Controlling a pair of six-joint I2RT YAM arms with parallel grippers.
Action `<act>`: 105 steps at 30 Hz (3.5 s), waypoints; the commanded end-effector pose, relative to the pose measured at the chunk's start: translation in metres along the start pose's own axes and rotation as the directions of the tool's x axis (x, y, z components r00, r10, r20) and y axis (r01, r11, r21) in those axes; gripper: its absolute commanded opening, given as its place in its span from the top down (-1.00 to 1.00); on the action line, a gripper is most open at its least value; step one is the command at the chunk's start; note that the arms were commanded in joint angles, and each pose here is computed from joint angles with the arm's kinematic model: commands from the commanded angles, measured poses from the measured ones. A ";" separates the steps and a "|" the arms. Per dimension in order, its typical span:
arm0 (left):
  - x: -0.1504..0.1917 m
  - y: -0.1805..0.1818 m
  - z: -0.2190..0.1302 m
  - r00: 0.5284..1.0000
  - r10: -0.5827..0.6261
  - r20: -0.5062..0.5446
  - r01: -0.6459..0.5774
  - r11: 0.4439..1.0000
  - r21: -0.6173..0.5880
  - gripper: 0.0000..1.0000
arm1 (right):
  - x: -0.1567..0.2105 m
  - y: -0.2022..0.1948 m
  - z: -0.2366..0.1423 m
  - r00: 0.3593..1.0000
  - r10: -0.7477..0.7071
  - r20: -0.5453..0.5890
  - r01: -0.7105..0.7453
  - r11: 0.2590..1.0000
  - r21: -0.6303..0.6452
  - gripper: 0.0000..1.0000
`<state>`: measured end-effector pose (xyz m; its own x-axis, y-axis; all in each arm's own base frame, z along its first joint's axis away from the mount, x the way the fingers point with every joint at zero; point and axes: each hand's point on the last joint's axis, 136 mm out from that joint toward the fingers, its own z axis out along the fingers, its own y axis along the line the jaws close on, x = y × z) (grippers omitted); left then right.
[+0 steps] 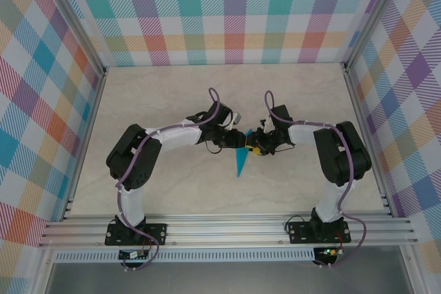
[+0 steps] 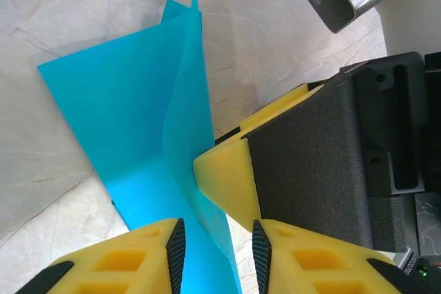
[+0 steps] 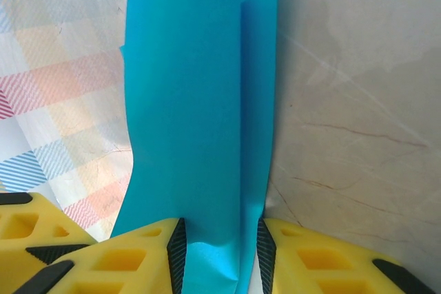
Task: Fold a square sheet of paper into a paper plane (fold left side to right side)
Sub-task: Fold the wing for the fifth time at the center of the table.
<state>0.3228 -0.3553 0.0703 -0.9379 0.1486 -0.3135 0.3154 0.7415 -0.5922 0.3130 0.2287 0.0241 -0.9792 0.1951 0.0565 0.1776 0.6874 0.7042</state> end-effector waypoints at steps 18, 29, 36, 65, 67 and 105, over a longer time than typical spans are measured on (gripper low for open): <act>-0.010 0.014 -0.014 0.999 -0.039 0.034 0.039 0.999 -0.008 0.41 | 0.007 -0.027 0.012 0.999 0.032 -0.027 -0.030 0.995 0.095 0.28; -0.022 -0.002 -0.018 0.992 -0.116 0.048 0.108 0.984 0.145 0.19 | 0.007 -0.027 0.012 0.999 0.031 -0.028 -0.029 0.995 0.092 0.28; -0.018 0.004 -0.005 0.990 -0.138 0.011 0.135 0.980 0.143 0.22 | 0.007 -0.026 0.012 0.999 0.031 -0.030 -0.028 0.996 0.090 0.28; -0.011 0.024 0.019 0.989 -0.137 -0.048 0.140 0.986 0.087 0.76 | 0.007 -0.025 0.007 1.000 0.012 -0.026 -0.009 0.994 0.105 0.24; -0.012 0.026 0.020 0.991 -0.126 -0.049 0.130 0.988 0.080 0.77 | 0.008 -0.025 0.005 1.000 0.007 -0.025 -0.004 0.994 0.110 0.23; -0.009 0.047 0.032 0.994 -0.089 -0.070 0.093 0.993 0.066 0.82 | 0.064 0.053 -0.019 0.996 -0.076 -0.043 0.065 0.975 -0.210 0.35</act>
<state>0.3481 -0.3506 0.0251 -0.9709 0.1287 -0.2022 0.2329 0.7050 -0.6699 0.2597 0.2511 0.0677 -0.9929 0.1152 0.0295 0.0919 0.5859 0.8052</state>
